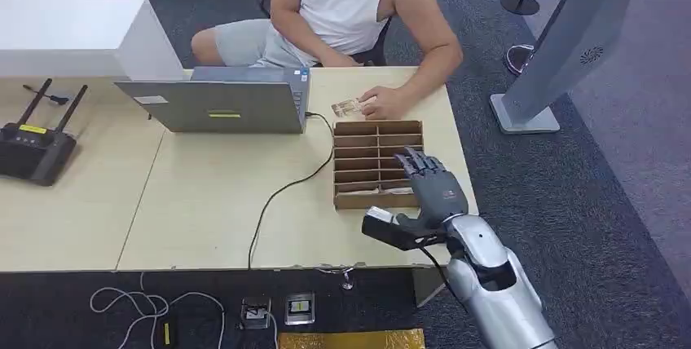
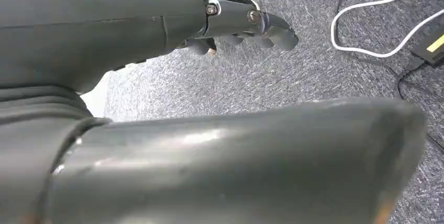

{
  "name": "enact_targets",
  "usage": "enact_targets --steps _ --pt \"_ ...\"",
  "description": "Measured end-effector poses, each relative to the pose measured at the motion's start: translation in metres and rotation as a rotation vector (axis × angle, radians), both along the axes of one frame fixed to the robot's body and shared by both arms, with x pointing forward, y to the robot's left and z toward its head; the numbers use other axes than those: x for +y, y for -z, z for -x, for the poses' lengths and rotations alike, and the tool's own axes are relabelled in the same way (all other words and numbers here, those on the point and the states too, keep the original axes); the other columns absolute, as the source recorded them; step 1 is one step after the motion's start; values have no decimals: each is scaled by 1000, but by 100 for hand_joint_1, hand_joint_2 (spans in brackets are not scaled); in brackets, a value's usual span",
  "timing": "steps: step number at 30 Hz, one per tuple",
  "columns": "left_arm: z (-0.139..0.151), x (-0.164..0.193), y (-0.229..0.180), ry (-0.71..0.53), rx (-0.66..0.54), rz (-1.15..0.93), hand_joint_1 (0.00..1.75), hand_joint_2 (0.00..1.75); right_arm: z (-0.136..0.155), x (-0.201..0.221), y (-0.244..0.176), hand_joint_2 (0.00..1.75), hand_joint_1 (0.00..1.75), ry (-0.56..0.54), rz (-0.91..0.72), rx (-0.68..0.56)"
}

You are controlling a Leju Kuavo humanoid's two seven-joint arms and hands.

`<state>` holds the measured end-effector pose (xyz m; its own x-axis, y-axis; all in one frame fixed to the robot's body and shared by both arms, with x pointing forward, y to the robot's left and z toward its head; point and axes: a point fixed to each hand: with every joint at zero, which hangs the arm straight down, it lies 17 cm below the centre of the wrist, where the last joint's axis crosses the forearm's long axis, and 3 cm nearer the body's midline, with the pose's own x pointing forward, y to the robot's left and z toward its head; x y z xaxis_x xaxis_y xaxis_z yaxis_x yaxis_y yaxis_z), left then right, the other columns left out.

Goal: Pass the card to the sensor for recognition and then transmit it.

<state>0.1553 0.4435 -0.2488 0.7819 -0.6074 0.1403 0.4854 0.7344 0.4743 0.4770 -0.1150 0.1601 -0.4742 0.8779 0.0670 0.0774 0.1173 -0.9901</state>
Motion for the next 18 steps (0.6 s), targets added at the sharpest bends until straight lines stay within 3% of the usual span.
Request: enact_targets --steps 18 --pt "-3 0 -1 6 -4 -2 0 0 -7 2 23 175 0 5 7 39"
